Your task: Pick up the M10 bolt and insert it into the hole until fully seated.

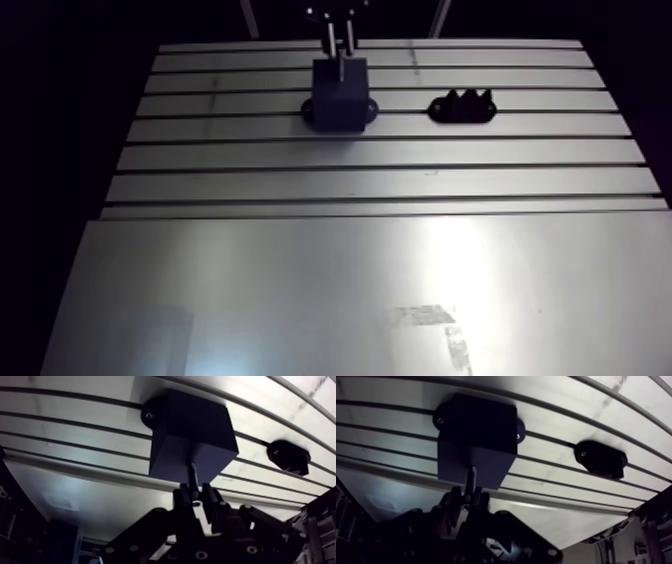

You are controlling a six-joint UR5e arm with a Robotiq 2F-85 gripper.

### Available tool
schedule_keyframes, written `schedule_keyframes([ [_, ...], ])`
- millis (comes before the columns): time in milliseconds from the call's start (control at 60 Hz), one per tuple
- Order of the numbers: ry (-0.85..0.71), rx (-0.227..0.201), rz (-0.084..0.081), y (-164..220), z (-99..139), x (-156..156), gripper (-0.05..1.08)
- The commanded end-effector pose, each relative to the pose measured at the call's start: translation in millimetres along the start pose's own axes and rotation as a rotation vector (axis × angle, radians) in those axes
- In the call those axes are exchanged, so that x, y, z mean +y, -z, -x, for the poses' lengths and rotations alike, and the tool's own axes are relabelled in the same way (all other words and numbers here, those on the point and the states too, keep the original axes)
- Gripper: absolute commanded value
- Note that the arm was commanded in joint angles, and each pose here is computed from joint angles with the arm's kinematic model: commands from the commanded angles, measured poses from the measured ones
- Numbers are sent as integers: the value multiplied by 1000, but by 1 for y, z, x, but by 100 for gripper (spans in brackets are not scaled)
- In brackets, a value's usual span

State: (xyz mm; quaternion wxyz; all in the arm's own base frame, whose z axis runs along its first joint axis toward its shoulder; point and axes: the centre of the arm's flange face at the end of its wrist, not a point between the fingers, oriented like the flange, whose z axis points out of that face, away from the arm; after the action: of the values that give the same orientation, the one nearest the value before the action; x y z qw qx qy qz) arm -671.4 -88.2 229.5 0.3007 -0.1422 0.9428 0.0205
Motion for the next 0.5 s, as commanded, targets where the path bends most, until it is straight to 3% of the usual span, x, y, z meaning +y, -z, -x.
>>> schedule_keyframes([
  [17, 0, 8, 6, 2, 0, 0, 69],
  [33, 1, 6, 5, 1, 0, 0, 44],
  [50, 1, 6, 5, 1, 0, 0, 44],
  [67, 2, 7, 4, 1, 0, 0, 26],
  [83, 5, 5, 3, 1, 1, 0, 16],
  [100, 5, 5, 3, 1, 1, 0, 16],
  [133, 14, 1, 4, -1, 0, -3, 2],
  [500, 18, 5, 8, 1, 1, -1, 1],
])
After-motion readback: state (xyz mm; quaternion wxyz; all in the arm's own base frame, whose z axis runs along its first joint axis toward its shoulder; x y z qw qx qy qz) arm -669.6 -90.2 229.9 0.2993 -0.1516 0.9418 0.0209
